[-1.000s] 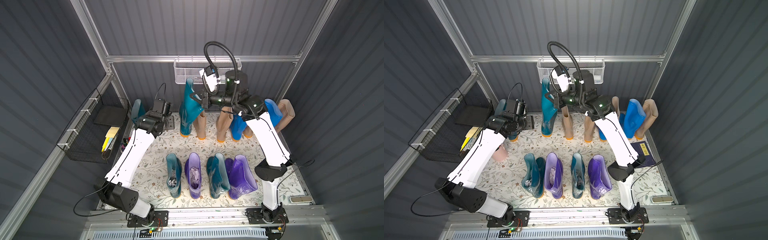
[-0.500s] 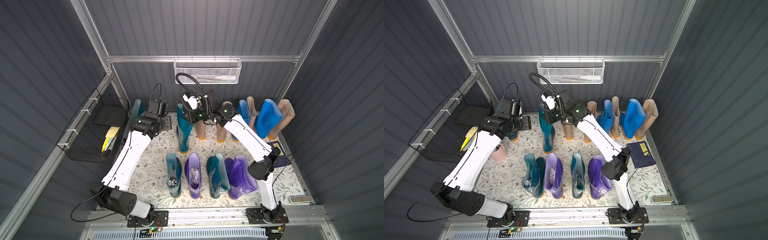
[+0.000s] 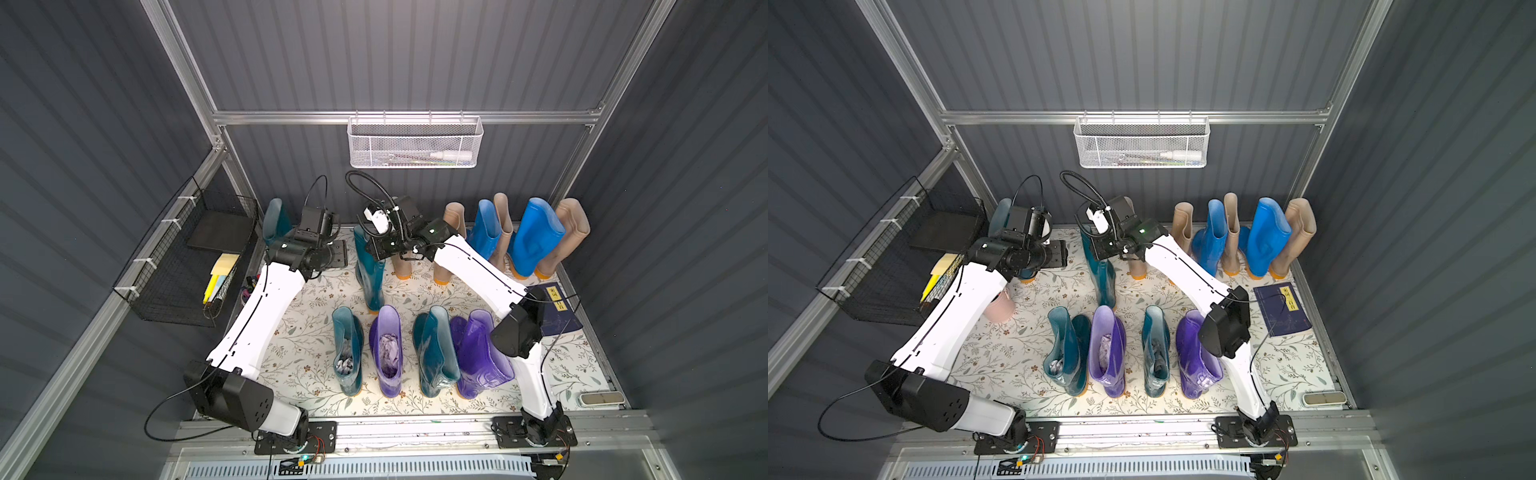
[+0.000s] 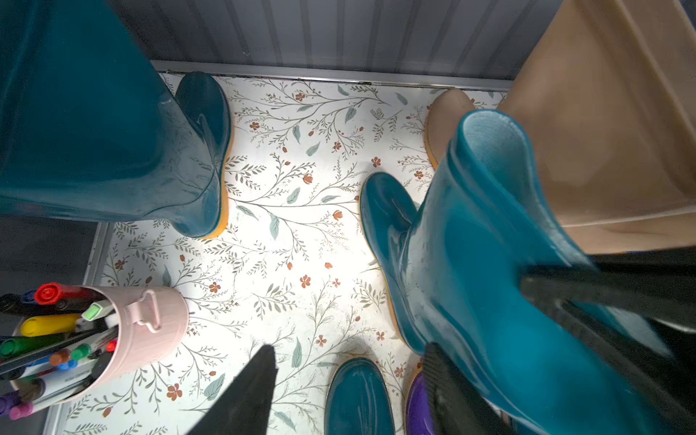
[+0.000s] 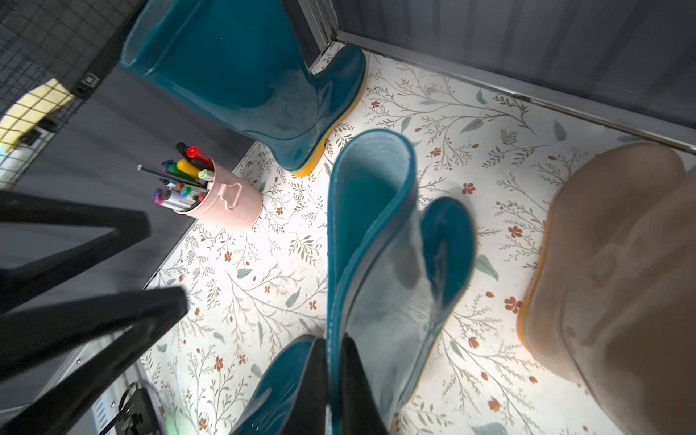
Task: Match and arrange rain boots in pairs
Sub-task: Place the rain boot at the center of the board, then pick up the rain boot at the center of the board.
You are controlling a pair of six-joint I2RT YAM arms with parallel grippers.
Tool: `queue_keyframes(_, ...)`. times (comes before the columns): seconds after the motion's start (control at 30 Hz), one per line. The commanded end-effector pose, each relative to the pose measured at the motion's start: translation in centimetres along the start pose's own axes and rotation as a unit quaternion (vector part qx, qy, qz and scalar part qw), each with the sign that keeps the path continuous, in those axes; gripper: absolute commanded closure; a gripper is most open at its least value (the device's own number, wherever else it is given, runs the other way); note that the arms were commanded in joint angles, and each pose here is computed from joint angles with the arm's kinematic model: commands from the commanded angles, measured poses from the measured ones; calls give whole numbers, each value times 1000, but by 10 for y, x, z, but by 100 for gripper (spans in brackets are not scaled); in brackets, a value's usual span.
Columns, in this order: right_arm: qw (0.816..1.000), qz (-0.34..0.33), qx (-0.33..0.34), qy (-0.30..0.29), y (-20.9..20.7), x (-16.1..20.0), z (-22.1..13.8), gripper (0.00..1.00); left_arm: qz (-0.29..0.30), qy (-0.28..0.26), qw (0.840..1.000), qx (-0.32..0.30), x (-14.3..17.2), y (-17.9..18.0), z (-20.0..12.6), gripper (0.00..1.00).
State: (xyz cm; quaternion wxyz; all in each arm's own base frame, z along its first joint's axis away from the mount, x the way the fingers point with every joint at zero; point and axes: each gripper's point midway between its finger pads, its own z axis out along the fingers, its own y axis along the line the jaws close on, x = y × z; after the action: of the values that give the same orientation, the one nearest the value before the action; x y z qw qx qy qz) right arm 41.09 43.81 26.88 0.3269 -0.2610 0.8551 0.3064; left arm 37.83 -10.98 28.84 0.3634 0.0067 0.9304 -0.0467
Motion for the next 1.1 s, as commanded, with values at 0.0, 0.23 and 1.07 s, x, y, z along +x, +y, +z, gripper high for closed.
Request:
queue_keyframes(0.0, 996, -9, -13, -84, 15, -48, -17, 100, -12, -7, 1000, 20, -3, -7, -3, 35)
queue_keyframes(0.23, 996, 4, -13, -90, 12, -51, -6, 90, -19, -7, 999, 29, -6, -11, -2, 32)
queue_keyframes(1.07, 984, 59, 13, -170, -23, -39, -140, 32, -65, -31, 991, 109, -41, -57, 16, 16)
